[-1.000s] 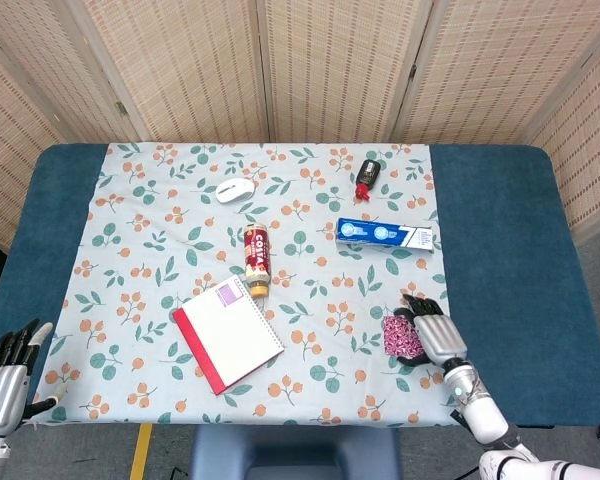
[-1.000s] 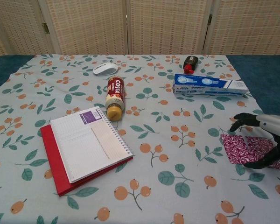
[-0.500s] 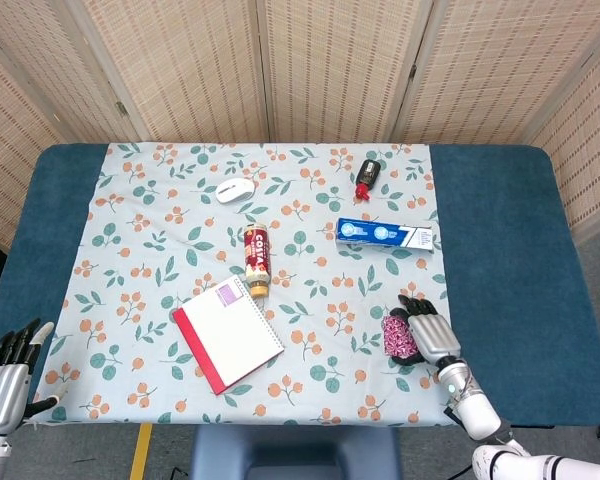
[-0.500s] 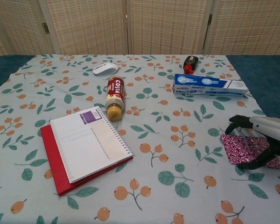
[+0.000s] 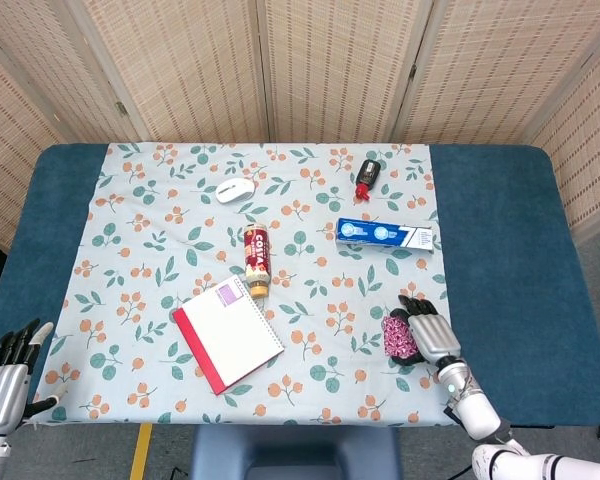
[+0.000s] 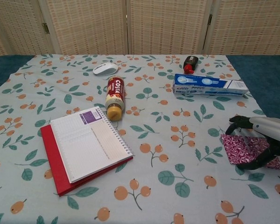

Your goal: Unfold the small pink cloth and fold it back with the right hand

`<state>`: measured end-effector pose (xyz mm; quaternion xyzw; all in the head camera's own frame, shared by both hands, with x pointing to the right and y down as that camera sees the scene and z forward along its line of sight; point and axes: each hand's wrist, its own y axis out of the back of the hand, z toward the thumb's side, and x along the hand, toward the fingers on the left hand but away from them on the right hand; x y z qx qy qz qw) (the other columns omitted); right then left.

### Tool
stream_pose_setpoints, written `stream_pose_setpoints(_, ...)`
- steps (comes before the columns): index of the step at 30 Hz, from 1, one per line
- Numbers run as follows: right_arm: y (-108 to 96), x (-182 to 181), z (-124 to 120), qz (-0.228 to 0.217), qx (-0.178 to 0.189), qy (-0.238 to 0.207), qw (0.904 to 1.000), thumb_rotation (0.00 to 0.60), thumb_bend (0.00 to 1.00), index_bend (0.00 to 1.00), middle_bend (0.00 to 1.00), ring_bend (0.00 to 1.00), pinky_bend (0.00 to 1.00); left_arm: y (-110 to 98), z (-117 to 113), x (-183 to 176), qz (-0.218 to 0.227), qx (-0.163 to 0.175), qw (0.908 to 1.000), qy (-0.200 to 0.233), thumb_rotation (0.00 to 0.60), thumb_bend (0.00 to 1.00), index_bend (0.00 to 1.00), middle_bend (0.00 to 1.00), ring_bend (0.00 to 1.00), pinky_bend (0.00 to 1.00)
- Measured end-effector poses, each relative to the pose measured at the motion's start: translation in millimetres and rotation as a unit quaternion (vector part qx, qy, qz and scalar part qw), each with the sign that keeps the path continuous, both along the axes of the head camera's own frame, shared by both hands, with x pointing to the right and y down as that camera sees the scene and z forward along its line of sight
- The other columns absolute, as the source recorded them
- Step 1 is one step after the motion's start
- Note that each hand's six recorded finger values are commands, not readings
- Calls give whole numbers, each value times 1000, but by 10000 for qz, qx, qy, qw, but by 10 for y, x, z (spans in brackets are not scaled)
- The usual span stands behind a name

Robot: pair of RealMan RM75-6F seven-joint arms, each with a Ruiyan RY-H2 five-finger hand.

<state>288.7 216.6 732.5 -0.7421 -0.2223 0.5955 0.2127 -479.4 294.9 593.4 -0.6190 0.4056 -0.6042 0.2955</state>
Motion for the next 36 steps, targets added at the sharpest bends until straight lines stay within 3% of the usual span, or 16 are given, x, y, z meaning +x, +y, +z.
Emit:
stream_pose_setpoints(8,-16,7,-30,59,41,-54,10000,525,207,290,66,0,0,-9,-3,5,4,10,10000,4,600,289,111,57,98,0)
stream_pose_setpoints(21,-79,-201,-117,89,169,-506,9985,522,207,289,66,0,0,-4,-23,-20,-31,33,10000,2,600,289,111,57,98,0)
stream_pose_setpoints(36,45,447,-307,624,290,-169,9975,523,207,290,66,0,0,3,-34,47,42,41,10000,47,600,289,111,57,98,0)
